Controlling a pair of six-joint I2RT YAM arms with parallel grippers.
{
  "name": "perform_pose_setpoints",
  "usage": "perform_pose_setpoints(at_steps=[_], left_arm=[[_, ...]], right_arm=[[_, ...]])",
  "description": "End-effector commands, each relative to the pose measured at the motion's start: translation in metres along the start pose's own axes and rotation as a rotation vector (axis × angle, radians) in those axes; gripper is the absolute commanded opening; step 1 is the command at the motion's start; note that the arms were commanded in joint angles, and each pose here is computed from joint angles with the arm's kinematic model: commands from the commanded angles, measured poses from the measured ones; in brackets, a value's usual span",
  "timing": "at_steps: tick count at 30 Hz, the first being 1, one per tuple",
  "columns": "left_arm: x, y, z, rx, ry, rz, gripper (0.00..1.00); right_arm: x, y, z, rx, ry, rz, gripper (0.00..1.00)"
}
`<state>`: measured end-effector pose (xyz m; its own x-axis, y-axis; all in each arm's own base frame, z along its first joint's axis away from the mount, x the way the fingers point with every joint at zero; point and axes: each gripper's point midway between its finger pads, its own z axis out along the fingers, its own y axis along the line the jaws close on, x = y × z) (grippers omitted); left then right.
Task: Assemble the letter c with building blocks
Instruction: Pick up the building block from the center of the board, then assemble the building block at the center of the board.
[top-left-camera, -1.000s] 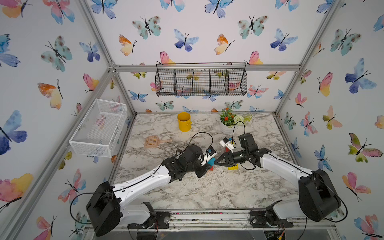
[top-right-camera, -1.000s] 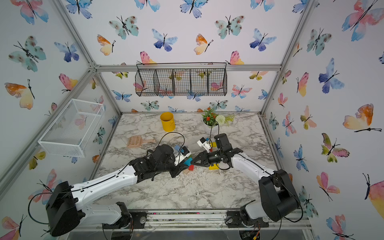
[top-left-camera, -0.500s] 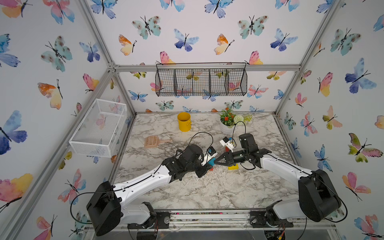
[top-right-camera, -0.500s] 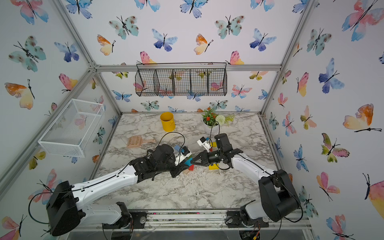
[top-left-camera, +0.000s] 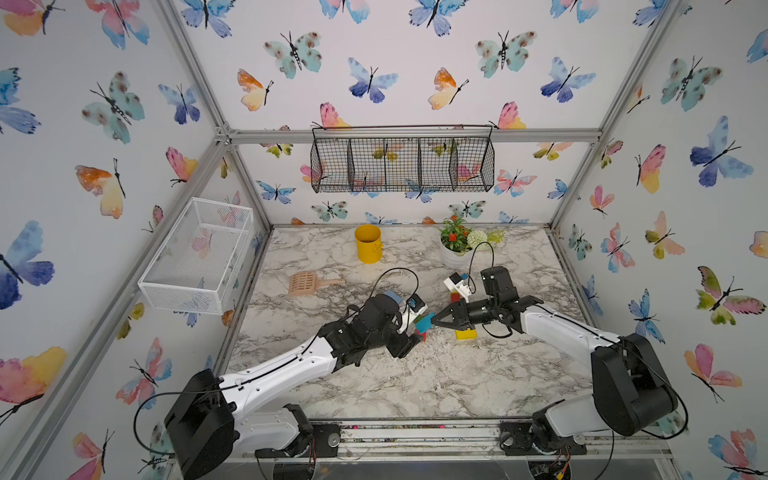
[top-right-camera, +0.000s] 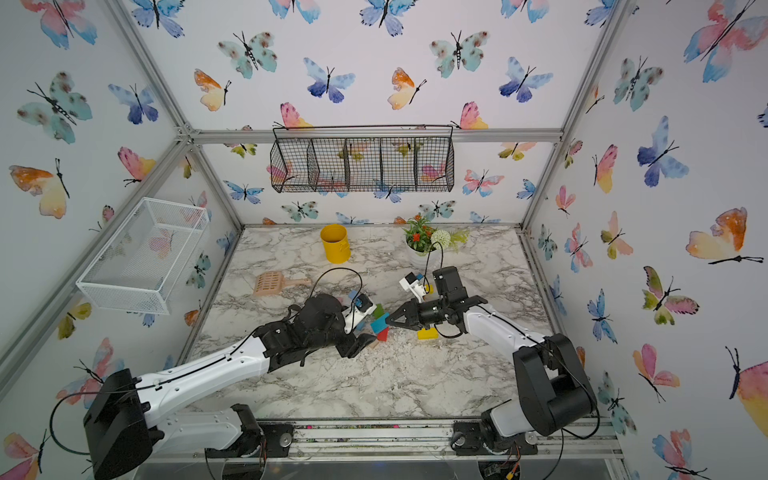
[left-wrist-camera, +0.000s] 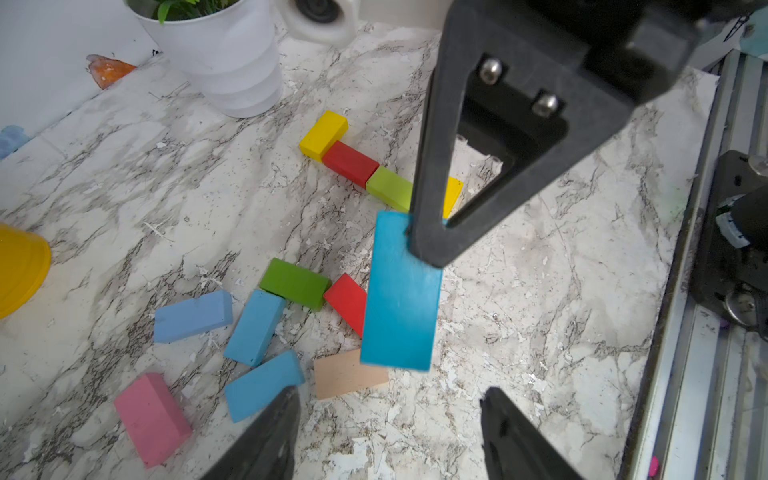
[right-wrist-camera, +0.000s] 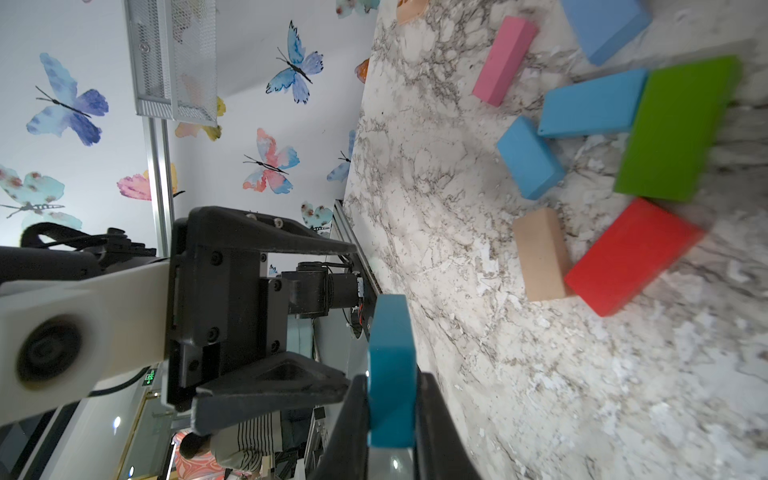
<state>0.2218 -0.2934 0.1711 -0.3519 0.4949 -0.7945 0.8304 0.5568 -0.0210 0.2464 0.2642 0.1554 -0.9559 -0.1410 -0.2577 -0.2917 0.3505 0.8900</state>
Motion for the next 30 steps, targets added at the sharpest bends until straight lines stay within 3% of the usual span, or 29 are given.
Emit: perform_pose_setpoints(at_steps=[1,6,13,30], left_arm=[[-0.017,0.01,-0.015,0.014,-0.093,-0.093,0.71],[-0.017,0.016,-0.024,0.068,-0.145,-0.175,0.72],[-0.014,0.015,-0.02,0.101,-0.137,-0.192,0.7],[-0.008,0.022,-0.01,0.07,-0.109,-0.217,0.67]], right_arm=[[-0.013,-0.019,-0.021,0.034,-0.057,0.02,0.09],[-0.032,-0.052,-0.057,0.115,-0.153,0.068,0.1],[-0.053,-0.093,-0.098,0.196,-0.267,0.123,0.1],[-0.103,-0.161,-0.148,0.402,-0.372,0.14,0.1]])
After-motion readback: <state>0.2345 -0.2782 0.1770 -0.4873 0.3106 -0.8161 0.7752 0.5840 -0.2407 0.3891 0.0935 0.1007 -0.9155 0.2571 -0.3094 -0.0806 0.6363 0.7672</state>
